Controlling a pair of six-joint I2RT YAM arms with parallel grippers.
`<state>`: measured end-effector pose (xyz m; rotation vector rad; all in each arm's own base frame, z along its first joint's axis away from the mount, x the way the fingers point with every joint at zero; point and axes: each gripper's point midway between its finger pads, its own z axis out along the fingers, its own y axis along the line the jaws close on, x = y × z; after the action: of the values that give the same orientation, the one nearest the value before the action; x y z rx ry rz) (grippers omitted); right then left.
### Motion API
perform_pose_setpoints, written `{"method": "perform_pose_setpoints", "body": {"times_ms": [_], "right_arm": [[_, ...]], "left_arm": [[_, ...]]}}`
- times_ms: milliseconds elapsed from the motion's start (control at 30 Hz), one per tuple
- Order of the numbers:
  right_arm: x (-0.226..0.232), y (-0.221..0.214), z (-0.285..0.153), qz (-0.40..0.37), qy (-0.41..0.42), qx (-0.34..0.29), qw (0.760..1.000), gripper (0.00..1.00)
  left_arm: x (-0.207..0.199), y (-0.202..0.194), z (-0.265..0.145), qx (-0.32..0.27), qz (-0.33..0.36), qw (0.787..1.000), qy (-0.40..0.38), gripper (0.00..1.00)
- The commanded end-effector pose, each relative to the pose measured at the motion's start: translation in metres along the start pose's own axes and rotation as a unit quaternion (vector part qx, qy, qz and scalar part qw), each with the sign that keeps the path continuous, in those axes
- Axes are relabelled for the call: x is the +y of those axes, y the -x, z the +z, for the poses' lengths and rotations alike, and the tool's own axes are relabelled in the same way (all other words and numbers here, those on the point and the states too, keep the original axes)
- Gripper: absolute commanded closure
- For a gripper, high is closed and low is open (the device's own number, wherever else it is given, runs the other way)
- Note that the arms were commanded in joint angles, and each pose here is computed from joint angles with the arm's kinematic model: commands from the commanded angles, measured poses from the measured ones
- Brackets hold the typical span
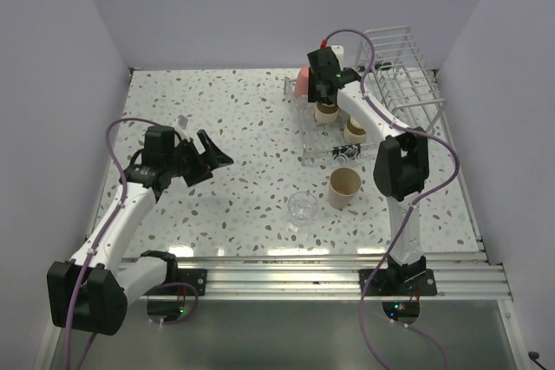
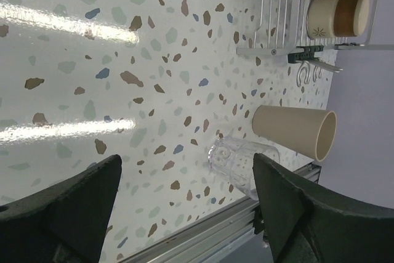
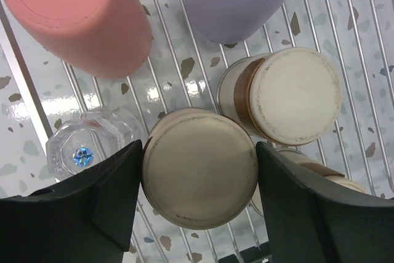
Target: Load the cups into the dish rack
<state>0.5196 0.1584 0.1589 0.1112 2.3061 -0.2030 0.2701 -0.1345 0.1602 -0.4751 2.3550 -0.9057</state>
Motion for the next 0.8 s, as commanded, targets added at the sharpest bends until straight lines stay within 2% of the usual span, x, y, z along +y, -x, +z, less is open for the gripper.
{"method": "perform_pose_setpoints", "body": {"times_ms": [0, 300, 767], "right_arm": [[0.002, 0.03, 0.002, 0.026, -0.004, -0.048, 0.999, 1.0], [-0.007, 0.033, 0.025, 0.043, -0.018, -0.047, 0.998, 1.0], [-0.004, 0.037, 0.034, 0.056, -0.004, -0.043, 0.998, 0.99]], "left_arm": [[-0.008, 0.013, -0.004, -0.011, 0.02, 1.0, -0.003, 0.1], [-0.008, 0.018, 0.001, -0.009, 0.018, 1.0, 0.004, 0.1], [-0.01, 0.028, 0.004, -0.015, 0.021, 1.0, 0.011, 0.11]]}}
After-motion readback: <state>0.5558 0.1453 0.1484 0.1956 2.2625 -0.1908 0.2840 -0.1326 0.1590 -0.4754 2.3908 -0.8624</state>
